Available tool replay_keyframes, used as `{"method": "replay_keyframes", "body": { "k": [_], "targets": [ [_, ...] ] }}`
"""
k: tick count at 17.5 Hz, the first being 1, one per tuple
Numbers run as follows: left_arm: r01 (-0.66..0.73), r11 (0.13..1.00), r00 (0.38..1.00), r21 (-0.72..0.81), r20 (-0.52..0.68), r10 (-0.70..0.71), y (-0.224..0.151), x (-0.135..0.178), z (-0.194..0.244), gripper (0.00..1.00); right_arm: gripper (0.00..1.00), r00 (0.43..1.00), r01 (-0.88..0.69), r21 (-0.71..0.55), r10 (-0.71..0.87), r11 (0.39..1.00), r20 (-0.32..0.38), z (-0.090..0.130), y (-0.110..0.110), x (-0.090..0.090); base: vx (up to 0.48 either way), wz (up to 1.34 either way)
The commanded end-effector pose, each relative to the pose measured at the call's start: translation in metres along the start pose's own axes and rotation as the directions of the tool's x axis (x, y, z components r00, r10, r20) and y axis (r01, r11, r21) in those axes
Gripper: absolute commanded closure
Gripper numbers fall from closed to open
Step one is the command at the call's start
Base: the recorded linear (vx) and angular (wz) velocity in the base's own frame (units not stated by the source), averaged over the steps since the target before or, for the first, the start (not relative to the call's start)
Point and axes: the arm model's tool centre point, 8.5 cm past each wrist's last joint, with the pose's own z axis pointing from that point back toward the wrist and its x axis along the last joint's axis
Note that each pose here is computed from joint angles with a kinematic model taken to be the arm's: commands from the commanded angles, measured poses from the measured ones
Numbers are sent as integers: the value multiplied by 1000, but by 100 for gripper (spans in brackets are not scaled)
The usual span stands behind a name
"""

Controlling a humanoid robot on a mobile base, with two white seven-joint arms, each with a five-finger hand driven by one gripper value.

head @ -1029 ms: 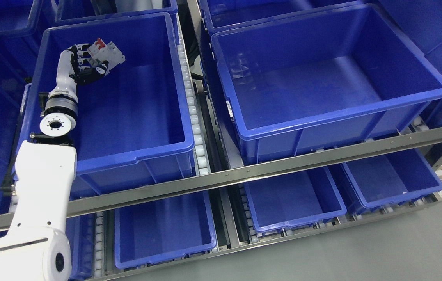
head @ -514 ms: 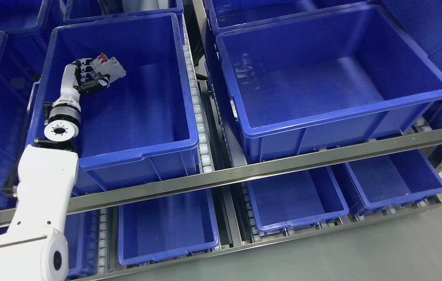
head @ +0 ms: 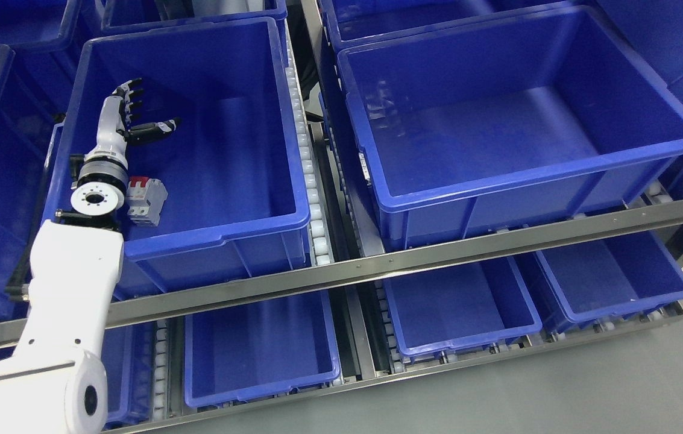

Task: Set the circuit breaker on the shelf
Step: 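Open the left hand, release the breaker, and raise the hand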

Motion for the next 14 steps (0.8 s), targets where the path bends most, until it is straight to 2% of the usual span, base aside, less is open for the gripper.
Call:
{"method": "replay_keyframes", "body": {
  "k": [1,3,6,8,14],
  "targets": [
    [-51,999,988,13,146,48,-2,62,-9,1,0,997,-12,-17,13,1000,75,-1,-10,7,-8,41],
    [-143,988,967,50,220,129,13,87,-8,0,0,997,-12,-17,13,1000,75,-1,-10,7,-12,45],
    [-316,949,892,16,344,292,20,122,2,0,0,997,-12,-15,13,1000,75,-1,-10,7,-7,-10],
    [-342,939,864,28,402,303,26,125,18,0,0,997,-12,-15,13,1000,75,-1,-10,7,0,-11],
    [-322,943,872,84,415,261,41,117,88,0,0,997,-12,-17,13,1000,75,-1,-10,7,-33,13]
  ]
}}
